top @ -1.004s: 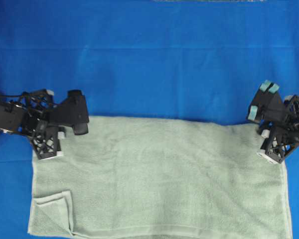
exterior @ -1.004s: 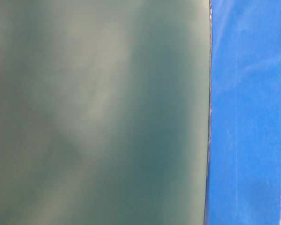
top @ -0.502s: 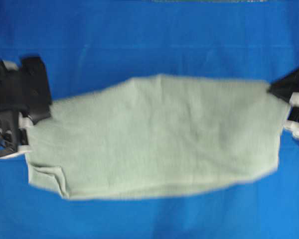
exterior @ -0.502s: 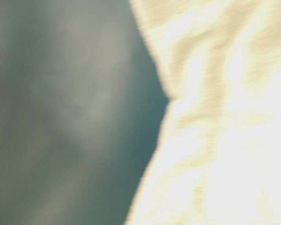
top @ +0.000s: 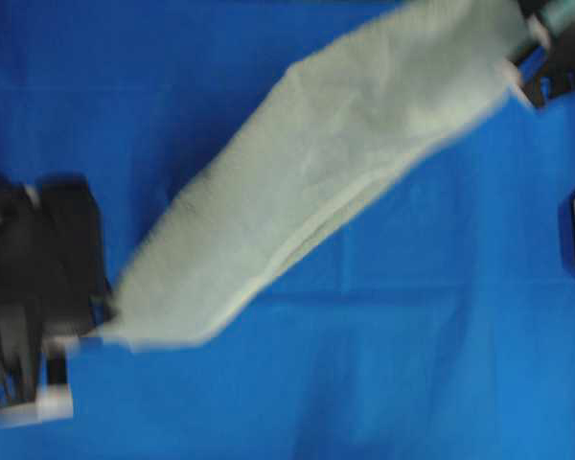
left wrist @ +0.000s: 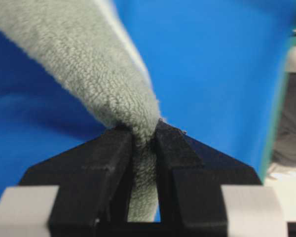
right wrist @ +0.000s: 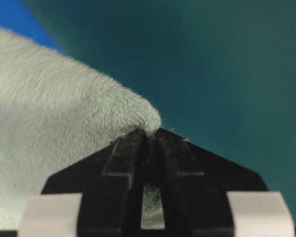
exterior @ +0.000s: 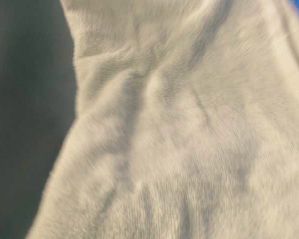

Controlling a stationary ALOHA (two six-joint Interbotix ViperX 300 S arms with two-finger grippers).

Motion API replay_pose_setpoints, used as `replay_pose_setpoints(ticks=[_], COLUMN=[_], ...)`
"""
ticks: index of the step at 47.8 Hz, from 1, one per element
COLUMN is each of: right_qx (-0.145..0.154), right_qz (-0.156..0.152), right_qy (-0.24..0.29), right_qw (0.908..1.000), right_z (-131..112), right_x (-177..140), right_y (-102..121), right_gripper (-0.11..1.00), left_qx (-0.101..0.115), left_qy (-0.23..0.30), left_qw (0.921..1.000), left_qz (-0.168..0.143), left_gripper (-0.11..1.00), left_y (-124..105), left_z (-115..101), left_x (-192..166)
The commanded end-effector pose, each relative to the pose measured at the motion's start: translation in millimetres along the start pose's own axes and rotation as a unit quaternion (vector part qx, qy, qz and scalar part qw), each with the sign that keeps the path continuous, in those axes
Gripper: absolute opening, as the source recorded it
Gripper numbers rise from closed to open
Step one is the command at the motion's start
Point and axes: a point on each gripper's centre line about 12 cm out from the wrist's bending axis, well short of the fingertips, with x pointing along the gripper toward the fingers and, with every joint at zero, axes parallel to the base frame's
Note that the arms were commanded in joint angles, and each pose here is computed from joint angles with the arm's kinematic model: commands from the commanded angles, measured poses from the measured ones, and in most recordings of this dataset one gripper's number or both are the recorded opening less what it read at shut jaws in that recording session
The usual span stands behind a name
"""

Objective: Fold a bath towel.

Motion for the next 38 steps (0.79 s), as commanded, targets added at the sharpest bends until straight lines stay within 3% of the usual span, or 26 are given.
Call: replay_pose_setpoints(ticks=[1,9,18,26,32,38], right_qx=[0.016,0.024,0.030,0.046,0.063,0.058], right_qz=[0.000,0.009,0.003,0.002,0.019,0.034], right_qy=[-0.034,-0.056,-0.048,-0.041,-0.023,0.018], right_qw=[0.9993,0.9981,0.9984,0.9981,0.9975,0.9976], right_z=[20.3,35.1,30.4,15.7,1.0,-15.7], right_x=[13.2,37.6,31.0,-17.3,-61.4,-91.8], right_y=[-12.1,-17.3,-20.1,-30.2,-39.7,-39.4], right_gripper=[0.10,0.10,0.10,0.10,0.10,0.10], left_qx=[0.012,0.024,0.024,0.037,0.061,0.082], left_qy=[-0.028,-0.035,-0.045,-0.059,-0.072,-0.078], left_qw=[0.9991,0.9984,0.9978,0.9960,0.9934,0.9911], left_qz=[-0.029,-0.037,-0.043,-0.056,-0.065,-0.070], left_gripper=[0.11,0.11,0.11,0.11,0.11,0.11], left_y=[-22.9,-46.7,-58.2,-77.7,-98.4,-115.8], left_z=[14.5,29.1,43.4,56.6,61.8,59.3], left_x=[-9.6,-3.4,-2.1,-2.6,-5.1,-8.0])
